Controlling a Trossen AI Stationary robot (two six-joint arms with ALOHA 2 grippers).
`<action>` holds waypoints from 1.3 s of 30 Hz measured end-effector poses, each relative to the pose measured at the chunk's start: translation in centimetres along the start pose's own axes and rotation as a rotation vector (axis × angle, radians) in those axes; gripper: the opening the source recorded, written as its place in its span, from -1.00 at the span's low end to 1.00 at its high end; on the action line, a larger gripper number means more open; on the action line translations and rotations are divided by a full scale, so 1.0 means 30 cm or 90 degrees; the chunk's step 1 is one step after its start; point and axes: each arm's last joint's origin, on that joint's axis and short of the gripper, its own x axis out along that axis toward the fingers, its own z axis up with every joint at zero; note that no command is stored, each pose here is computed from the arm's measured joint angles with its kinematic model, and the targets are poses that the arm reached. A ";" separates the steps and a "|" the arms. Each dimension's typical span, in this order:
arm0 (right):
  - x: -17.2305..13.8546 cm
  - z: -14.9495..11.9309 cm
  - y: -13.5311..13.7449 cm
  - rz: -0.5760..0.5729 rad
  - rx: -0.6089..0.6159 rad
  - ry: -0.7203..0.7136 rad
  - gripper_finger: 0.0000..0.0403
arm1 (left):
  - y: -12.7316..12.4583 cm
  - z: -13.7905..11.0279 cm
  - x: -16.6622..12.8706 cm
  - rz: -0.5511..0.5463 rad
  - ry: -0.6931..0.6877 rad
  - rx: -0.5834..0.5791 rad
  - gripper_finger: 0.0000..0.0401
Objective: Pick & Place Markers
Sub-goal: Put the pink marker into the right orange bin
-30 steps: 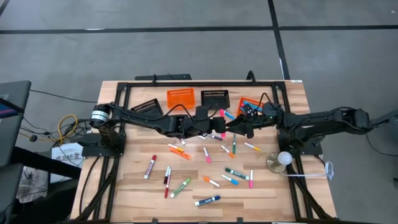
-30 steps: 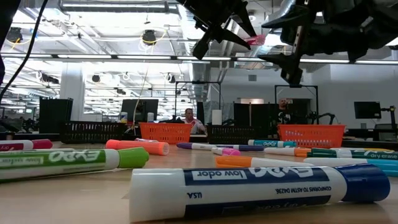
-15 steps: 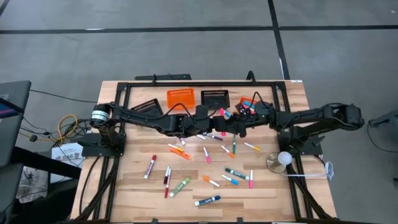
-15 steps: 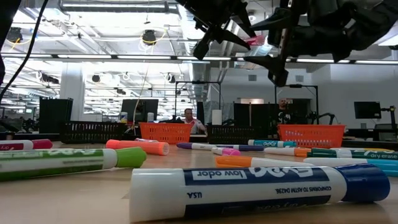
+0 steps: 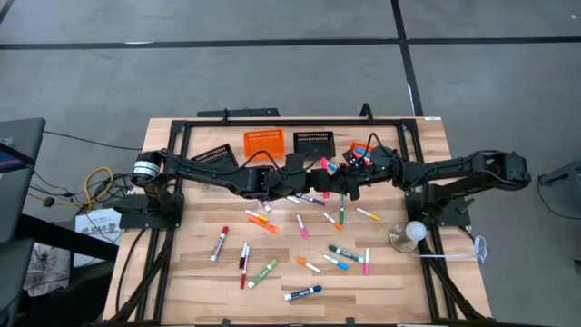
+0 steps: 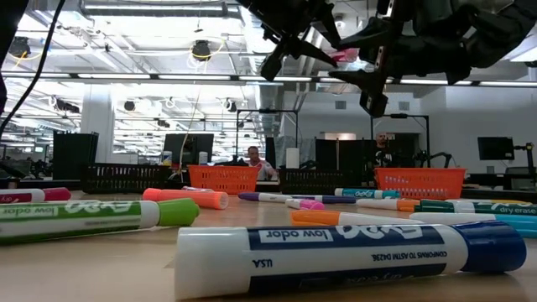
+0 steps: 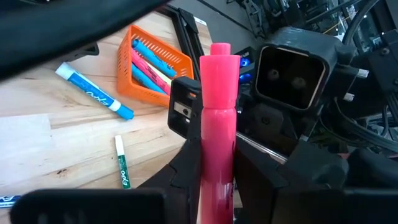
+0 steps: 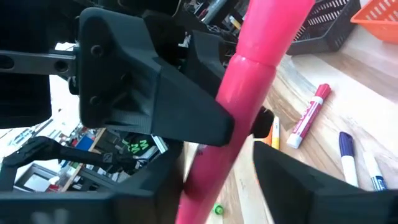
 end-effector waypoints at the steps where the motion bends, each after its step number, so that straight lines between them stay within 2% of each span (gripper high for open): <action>1: 0.000 0.000 0.000 0.000 0.000 0.000 -0.21 | 0.000 0.000 0.000 0.000 0.000 0.000 -0.58; 6: 0.000 0.000 0.000 0.000 0.002 0.001 -0.59 | 0.002 0.001 0.001 0.004 -0.001 0.006 -0.58; 9: 0.000 -0.001 -0.001 -0.001 0.004 0.003 -0.73 | 0.001 0.002 -0.001 0.003 -0.002 0.016 -0.57; 15: 0.000 -0.001 -0.001 -0.002 0.000 0.002 -0.73 | -0.001 0.003 -0.001 -0.002 0.002 0.016 -0.44; 22: 0.000 -0.002 -0.002 -0.004 0.006 0.005 -0.73 | -0.003 -0.002 -0.003 -0.004 0.004 0.052 -0.07; 26: 0.000 -0.005 -0.004 -0.009 0.010 0.010 -0.73 | -0.003 -0.003 -0.003 -0.008 0.014 0.111 0.12; 28: -0.001 -0.008 -0.008 -0.015 0.014 0.016 -0.73 | -0.004 -0.002 -0.007 -0.009 0.023 0.118 0.19; 32: -0.003 -0.009 -0.010 -0.020 0.017 0.020 -0.73 | -0.002 0.004 -0.022 0.002 0.036 0.125 0.26; 39: -0.029 0.011 -0.015 -0.027 0.016 0.012 -0.73 | 0.025 0.035 -0.093 0.026 0.040 0.124 0.26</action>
